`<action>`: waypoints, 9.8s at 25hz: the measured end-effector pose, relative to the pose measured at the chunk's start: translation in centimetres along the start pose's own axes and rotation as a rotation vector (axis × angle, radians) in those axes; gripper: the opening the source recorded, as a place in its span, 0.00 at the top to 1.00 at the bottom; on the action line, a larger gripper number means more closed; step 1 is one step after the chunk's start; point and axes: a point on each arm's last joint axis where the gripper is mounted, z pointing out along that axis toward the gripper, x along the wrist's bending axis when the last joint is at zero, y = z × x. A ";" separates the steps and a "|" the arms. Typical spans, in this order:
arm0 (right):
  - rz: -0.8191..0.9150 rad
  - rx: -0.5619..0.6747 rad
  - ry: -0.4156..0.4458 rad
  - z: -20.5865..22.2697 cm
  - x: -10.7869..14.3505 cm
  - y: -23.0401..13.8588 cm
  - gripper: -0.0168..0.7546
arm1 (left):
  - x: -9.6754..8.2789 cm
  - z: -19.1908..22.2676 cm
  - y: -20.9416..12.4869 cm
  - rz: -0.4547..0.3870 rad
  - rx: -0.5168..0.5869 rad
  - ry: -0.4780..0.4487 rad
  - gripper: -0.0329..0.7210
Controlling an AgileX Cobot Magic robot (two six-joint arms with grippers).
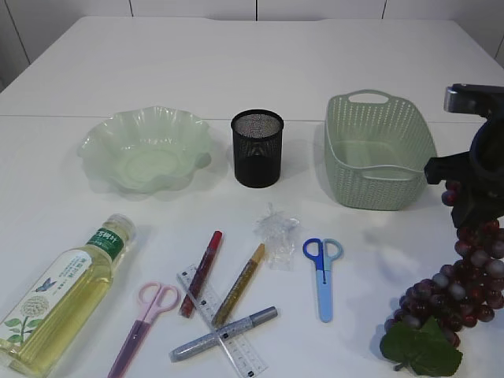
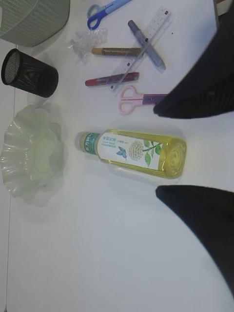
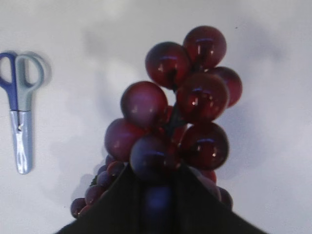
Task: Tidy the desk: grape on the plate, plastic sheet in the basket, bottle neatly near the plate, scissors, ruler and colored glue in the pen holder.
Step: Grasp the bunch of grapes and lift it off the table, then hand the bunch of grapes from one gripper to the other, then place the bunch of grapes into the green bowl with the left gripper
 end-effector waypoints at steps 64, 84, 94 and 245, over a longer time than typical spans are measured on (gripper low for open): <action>-0.588 -0.461 0.988 -15.5 13.0 -4.6 0.85 | -3.8 13.8 7.8 0.137 -0.008 -0.663 0.20; -0.549 -0.449 1.034 -15.3 13.3 -4.2 0.85 | -7.2 19.7 9.1 0.288 -0.100 -0.921 0.17; -0.542 -0.445 1.050 -15.4 13.4 -4.2 0.85 | -10.1 22.7 7.1 0.379 -0.025 -0.911 0.17; -0.569 -0.461 0.436 -11.8 9.9 -2.3 0.24 | -8.1 30.8 14.6 0.143 -0.006 0.023 0.77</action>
